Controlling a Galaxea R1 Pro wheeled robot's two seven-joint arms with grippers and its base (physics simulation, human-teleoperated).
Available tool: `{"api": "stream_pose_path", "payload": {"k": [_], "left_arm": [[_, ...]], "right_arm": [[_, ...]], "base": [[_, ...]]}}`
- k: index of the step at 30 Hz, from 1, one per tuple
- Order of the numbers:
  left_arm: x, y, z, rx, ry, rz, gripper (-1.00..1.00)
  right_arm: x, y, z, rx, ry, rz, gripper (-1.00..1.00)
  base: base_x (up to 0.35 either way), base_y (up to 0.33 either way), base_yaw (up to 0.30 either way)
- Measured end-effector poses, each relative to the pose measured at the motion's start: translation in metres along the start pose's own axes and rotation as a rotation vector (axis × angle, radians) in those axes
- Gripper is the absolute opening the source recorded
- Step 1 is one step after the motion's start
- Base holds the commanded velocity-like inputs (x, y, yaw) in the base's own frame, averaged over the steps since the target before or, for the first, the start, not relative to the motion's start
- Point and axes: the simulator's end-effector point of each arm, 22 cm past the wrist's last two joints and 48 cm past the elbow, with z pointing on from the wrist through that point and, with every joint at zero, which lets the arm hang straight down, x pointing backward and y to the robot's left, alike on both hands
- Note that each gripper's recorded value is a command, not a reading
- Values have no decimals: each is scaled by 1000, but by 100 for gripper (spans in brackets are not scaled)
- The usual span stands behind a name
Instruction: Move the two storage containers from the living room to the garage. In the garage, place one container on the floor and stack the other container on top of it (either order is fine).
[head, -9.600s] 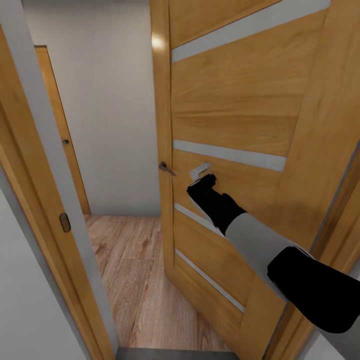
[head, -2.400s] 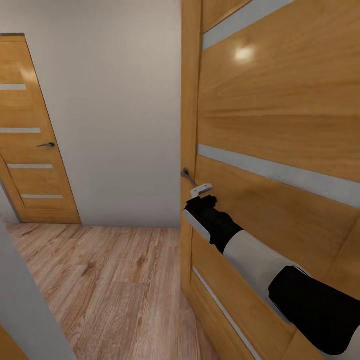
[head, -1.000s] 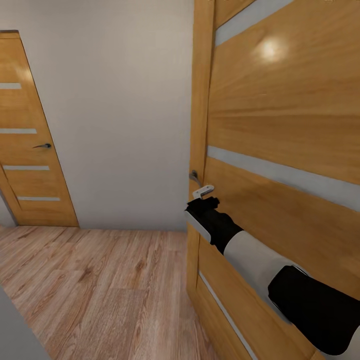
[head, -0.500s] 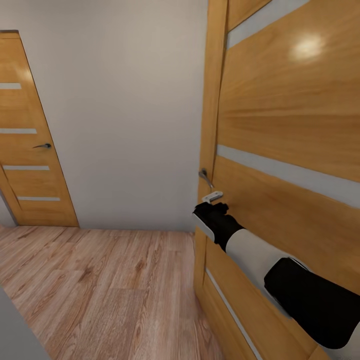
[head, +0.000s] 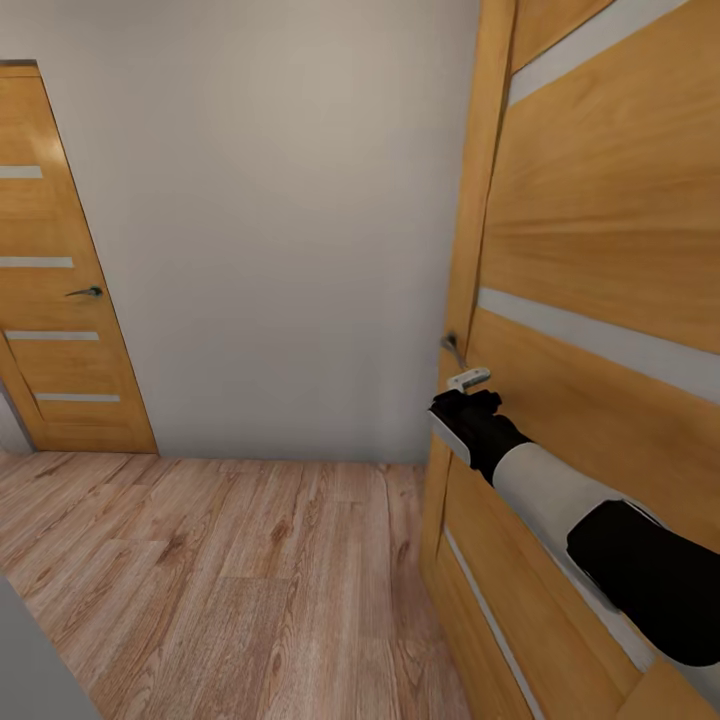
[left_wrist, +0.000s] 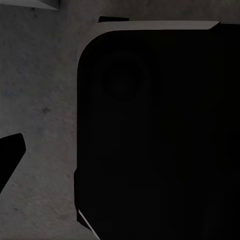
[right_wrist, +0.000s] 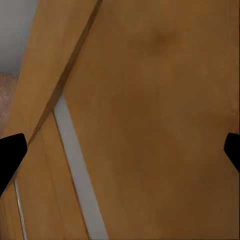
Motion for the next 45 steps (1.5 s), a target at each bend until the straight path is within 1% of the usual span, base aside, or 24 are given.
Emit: {"api": "stream_pose_path", "payload": {"k": [1, 2, 4, 12, 20, 22, 28, 34, 38, 45], "left_arm": [[0, 0, 0, 0, 0, 0, 100], [0, 0, 0, 0, 0, 0, 100], [0, 0, 0, 0, 0, 0, 100], [0, 0, 0, 1, -1, 1, 100], [0, 0, 0, 2, -1, 2, 100], [0, 0, 0, 2, -2, 2, 100], [0, 0, 0, 2, -2, 3, 100], [0, 0, 0, 2, -1, 3, 100], [0, 0, 0, 2, -1, 3, 100], [0, 0, 0, 2, -2, 3, 100]], "right_arm": [[-1, -5, 1, 11, -2, -6, 100], [-1, -8, 3, 11, -2, 4, 100], [-1, -15, 5, 22, -2, 4, 100], [0, -23, 9, 33, -4, 13, 100], [9, -53, 23, 80, 2, 24, 100], [9, -56, 24, 82, 0, 34, 100], [11, -65, 28, 93, 1, 42, 100], [18, -86, 36, 119, 21, 61, 100], [22, -102, 43, 154, 31, 64, 100], [23, -107, 46, 155, 32, 80, 100]], "base": [[0, 0, 0], [0, 0, 0], [0, 0, 0], [0, 0, 0], [0, 0, 0], [0, 0, 0], [0, 0, 0], [0, 0, 0], [0, 0, 0], [0, 0, 0]]}}
